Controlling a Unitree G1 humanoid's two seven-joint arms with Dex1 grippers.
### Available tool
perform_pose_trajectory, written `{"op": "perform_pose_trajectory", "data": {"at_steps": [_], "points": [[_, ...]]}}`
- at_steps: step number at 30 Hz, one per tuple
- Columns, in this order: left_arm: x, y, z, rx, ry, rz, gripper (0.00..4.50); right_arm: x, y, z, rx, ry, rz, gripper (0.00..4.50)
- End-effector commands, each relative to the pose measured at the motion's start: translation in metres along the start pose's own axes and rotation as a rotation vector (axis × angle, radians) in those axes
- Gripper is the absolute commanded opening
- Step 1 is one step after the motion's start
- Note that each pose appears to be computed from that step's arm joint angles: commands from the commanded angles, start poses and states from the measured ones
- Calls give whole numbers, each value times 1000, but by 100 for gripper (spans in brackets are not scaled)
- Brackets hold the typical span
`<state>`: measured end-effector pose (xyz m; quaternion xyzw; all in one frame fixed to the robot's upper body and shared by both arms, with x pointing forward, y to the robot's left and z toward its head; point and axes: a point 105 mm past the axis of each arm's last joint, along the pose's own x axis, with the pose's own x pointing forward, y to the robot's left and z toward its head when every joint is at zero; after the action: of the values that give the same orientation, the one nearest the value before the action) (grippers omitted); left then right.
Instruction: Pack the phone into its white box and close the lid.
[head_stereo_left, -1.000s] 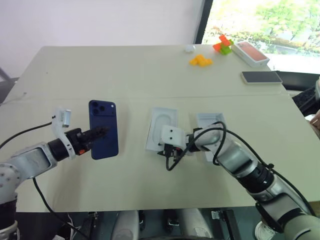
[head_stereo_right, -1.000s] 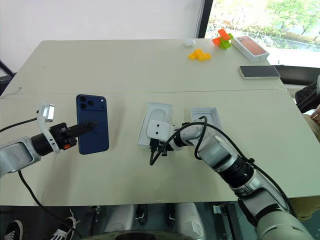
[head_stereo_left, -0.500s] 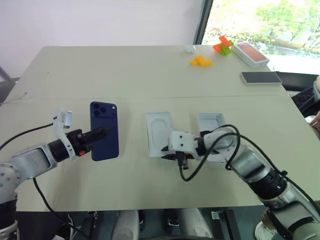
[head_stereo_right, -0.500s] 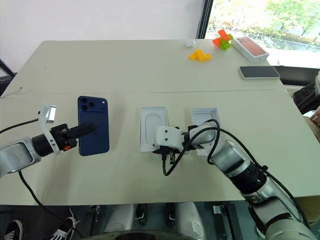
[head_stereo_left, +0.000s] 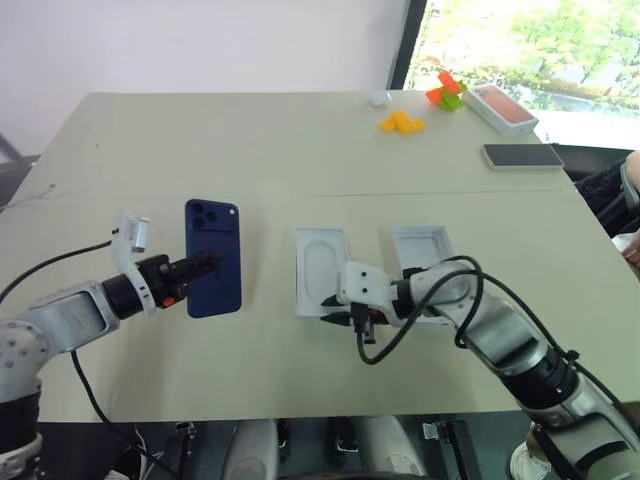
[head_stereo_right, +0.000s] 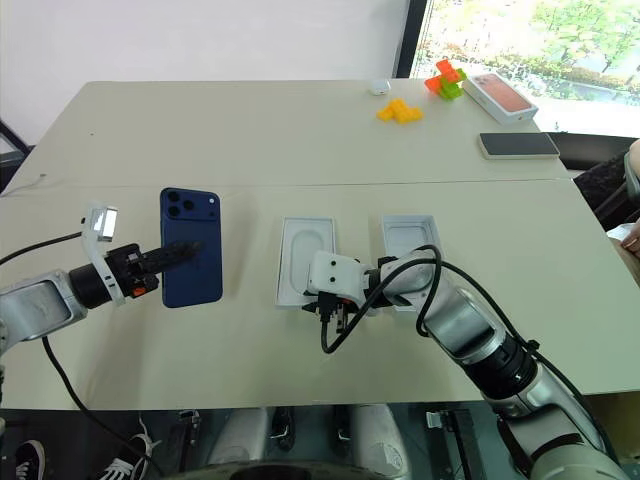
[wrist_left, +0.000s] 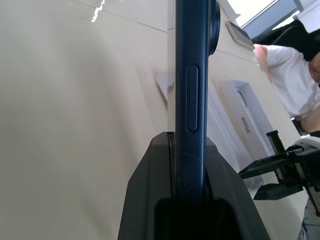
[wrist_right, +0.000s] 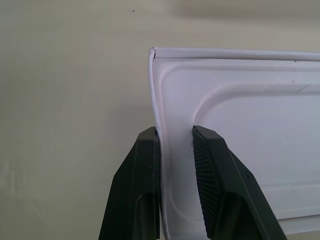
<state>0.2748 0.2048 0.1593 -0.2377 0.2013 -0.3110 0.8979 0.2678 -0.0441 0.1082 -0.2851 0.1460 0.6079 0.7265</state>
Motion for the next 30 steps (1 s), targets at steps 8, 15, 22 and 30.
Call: {"op": "perform_pose_trajectory", "data": {"at_steps": [8, 15, 22, 30], "points": [[4, -14, 9, 34, -32, -52, 0, 10, 1, 7, 11, -14, 5, 48], [9, -20, 8, -25, -21, -87, 0, 2, -3, 26, 20, -115, 20, 335], [30, -30, 10, -70, 6, -115, 0, -31, -33, 39, 21, -244, -61, 335], [81, -58, -1, -224, 46, -218, 0, -86, -62, 8, -60, -279, -185, 335]]}}
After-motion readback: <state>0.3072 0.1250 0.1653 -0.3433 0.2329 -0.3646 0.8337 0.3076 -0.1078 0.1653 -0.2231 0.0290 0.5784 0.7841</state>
